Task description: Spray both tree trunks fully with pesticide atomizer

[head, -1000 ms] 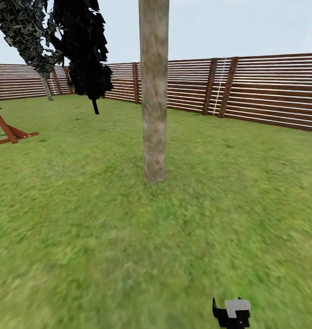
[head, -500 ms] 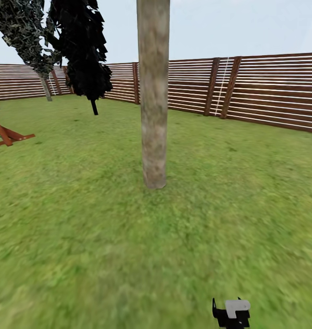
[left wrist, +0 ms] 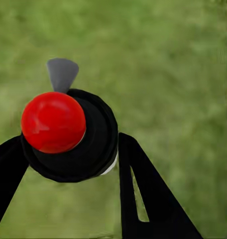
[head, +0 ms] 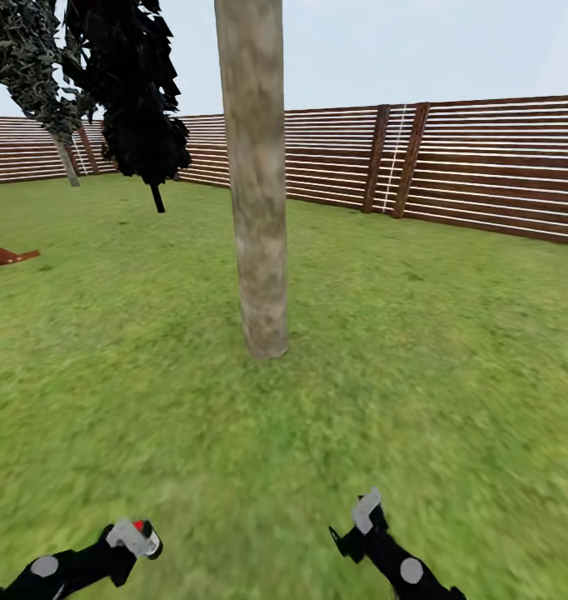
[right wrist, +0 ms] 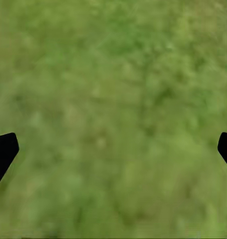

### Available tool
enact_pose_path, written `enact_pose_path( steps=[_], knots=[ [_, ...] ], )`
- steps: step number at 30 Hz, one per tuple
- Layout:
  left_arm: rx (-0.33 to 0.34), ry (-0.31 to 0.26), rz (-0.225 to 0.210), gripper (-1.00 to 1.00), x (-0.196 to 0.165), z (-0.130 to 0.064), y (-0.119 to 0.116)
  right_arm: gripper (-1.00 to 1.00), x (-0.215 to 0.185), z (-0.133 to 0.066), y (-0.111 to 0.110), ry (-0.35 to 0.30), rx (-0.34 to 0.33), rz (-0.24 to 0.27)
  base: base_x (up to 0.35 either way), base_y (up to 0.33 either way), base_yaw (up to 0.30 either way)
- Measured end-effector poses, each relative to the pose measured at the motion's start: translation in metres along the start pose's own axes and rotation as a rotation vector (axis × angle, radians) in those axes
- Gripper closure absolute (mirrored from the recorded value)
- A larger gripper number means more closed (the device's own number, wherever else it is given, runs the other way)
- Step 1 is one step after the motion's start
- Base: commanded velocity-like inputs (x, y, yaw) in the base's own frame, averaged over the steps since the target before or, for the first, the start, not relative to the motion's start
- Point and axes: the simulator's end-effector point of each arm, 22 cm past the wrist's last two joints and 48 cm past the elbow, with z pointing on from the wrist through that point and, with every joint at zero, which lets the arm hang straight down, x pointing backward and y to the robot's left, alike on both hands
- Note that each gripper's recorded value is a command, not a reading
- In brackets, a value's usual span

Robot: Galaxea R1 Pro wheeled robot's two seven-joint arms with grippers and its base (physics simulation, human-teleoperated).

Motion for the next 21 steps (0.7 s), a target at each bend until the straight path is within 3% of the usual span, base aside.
enact_pose_path(
  steps=[1,7,9,12,18,19,21],
  knots=[
    [0.12,0.027,0.067,1.0,-0.009,-0.003,-0.011,-1.0,-0.019,0.005,0.012,0.008,-0.105,-0.031,0.325,-0.145,0.0],
    [0.366,0.069,0.219,1.0,-0.063,-0.016,-0.021,-1.0,-0.097,0.01,0.024,-0.031,-0.38,-0.233,0.325,-0.141,0.0],
    [0.449,0.088,0.231,1.0,-0.08,-0.025,-0.026,-1.0,-0.116,0.011,0.019,-0.037,-0.404,-0.256,0.325,-0.137,0.0],
    [0.527,0.104,0.269,1.0,-0.101,-0.036,-0.028,-1.0,-0.144,0.014,0.033,-0.052,-0.444,-0.259,0.264,-0.092,0.0],
    [0.57,0.217,0.332,1.0,-0.076,-0.044,-0.031,-1.0,-0.156,0.014,0.068,-0.063,-0.51,-0.297,0.048,-0.011,0.0],
    [0.576,0.221,0.336,1.0,-0.075,-0.043,-0.034,1.0,-0.156,0.013,0.077,-0.061,-0.528,-0.314,0.0,0.0,0.0],
    [0.597,0.224,0.356,1.0,-0.079,-0.036,-0.047,1.0,-0.157,0.013,0.085,-0.061,-0.542,-0.333,0.0,0.0,0.0]
  ],
)
